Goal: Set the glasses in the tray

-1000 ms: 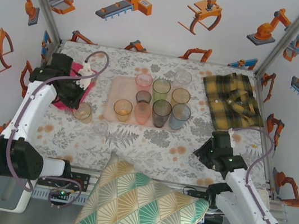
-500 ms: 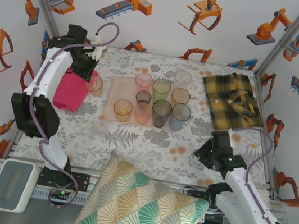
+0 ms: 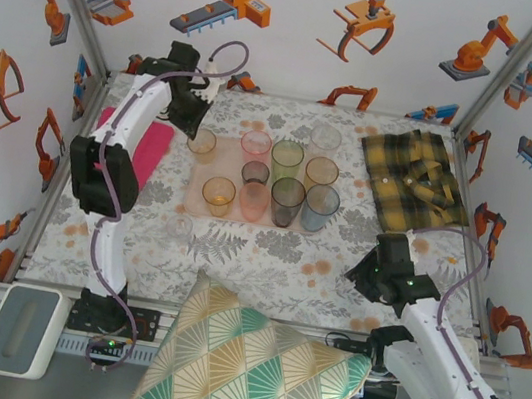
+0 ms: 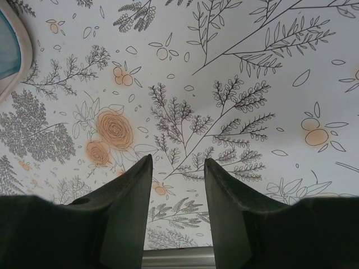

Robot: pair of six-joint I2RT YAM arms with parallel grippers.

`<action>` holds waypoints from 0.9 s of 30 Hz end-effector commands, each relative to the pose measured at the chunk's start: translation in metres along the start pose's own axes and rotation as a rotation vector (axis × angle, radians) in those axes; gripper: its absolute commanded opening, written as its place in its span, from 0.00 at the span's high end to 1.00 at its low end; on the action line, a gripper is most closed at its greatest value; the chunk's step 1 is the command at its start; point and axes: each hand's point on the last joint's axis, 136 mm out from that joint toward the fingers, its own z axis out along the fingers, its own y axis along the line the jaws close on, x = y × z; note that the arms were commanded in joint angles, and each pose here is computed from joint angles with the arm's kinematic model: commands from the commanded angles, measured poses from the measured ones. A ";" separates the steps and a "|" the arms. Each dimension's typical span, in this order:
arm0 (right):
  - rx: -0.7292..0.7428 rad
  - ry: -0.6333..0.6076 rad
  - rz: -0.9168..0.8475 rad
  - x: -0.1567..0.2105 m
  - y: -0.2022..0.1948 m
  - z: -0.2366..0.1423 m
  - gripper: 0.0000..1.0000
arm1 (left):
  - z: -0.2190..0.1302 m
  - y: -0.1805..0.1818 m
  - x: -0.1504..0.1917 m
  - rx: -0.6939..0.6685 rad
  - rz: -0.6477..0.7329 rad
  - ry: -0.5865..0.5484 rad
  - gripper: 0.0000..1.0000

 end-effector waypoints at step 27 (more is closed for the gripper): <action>0.018 -0.015 0.010 -0.004 -0.003 -0.008 0.58 | 0.065 -0.048 0.000 0.057 0.063 0.040 0.97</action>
